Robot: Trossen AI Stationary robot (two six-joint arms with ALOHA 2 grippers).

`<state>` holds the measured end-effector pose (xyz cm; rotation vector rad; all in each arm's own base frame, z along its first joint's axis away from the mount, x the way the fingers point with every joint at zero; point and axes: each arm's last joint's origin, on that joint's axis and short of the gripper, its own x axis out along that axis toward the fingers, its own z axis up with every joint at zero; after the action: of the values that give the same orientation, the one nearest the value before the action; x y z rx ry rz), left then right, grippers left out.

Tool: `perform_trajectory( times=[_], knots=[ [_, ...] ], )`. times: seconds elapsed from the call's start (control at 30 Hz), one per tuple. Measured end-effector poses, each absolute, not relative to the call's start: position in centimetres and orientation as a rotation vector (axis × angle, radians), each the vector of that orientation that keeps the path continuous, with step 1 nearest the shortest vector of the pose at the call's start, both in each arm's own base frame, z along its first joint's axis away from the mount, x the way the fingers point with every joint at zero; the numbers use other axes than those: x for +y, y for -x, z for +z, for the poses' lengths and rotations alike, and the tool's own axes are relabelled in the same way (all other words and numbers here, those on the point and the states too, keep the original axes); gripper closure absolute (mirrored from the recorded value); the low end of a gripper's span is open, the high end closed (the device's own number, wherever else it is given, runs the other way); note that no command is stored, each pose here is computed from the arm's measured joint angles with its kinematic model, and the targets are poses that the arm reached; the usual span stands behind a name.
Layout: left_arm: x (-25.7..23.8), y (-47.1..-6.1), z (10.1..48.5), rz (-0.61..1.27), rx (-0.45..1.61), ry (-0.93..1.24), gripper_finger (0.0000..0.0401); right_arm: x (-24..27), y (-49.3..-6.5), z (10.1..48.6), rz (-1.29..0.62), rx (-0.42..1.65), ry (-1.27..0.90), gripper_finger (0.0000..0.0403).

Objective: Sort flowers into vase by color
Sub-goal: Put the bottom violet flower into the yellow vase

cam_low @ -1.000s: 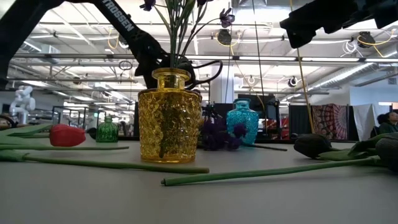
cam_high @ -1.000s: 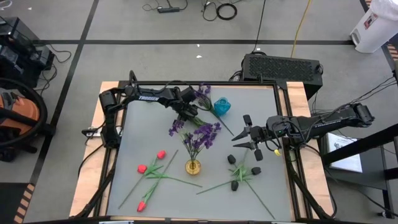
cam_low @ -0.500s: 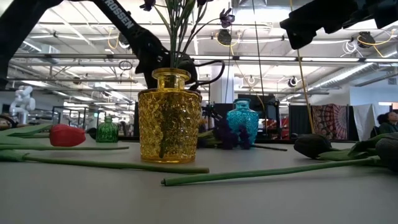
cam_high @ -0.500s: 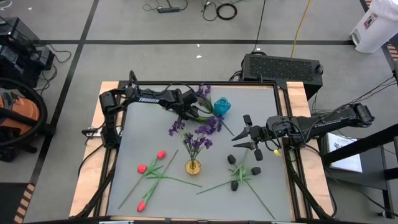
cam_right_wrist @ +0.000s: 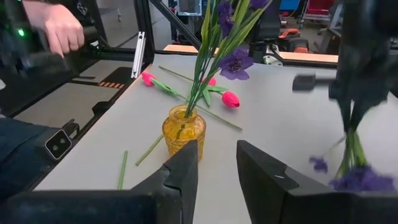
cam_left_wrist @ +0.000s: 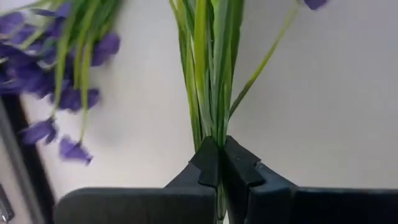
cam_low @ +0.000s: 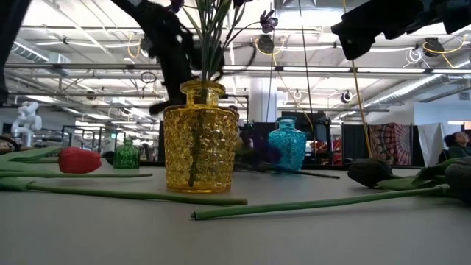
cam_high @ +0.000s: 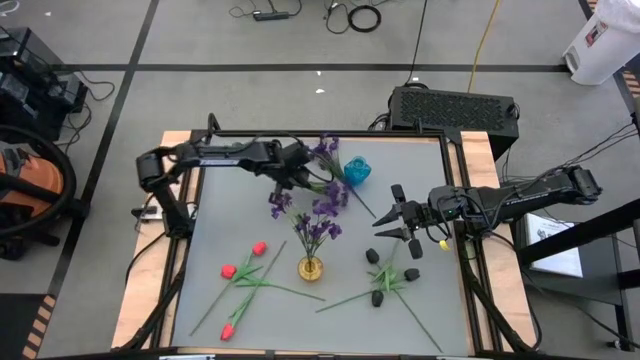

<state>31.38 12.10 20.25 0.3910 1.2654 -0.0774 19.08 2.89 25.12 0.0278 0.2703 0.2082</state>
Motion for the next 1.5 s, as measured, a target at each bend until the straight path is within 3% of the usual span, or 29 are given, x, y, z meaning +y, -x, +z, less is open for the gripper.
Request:
perform_trajectory(
  times=[0.27, 0.53, 0.73, 0.93, 1.23, 1.5],
  knots=[
    [11.0, -28.2, 25.8, 0.021, 1.199, -0.425, 0.0398, 2.9, -19.1, 25.1, 0.204, 0.272, -0.058, 0.0300],
    [10.0, -24.0, 31.1, 0.278, 1.125, -0.487, 0.0398, 2.9, -19.1, 25.2, 0.205, 0.265, -0.059, 0.0300],
    [9.1, -20.8, 34.7, 0.508, 0.964, -0.440, 0.0398, 2.9, -19.1, 25.2, 0.205, 0.265, -0.059, 0.0300],
    [7.6, -17.3, 37.8, 0.607, 0.744, -0.336, 0.0398, 2.9, -19.1, 25.2, 0.205, 0.265, -0.058, 0.0300],
    [4.5, -11.7, 41.0, 0.534, 0.454, -0.274, 0.0399, 2.9, -19.1, 25.2, 0.205, 0.266, -0.058, 0.0300],
    [2.0, -7.3, 40.7, 0.270, 0.269, -0.146, 0.0399, 2.8, -19.1, 25.2, 0.172, 0.264, -0.054, 0.0300]
  ],
)
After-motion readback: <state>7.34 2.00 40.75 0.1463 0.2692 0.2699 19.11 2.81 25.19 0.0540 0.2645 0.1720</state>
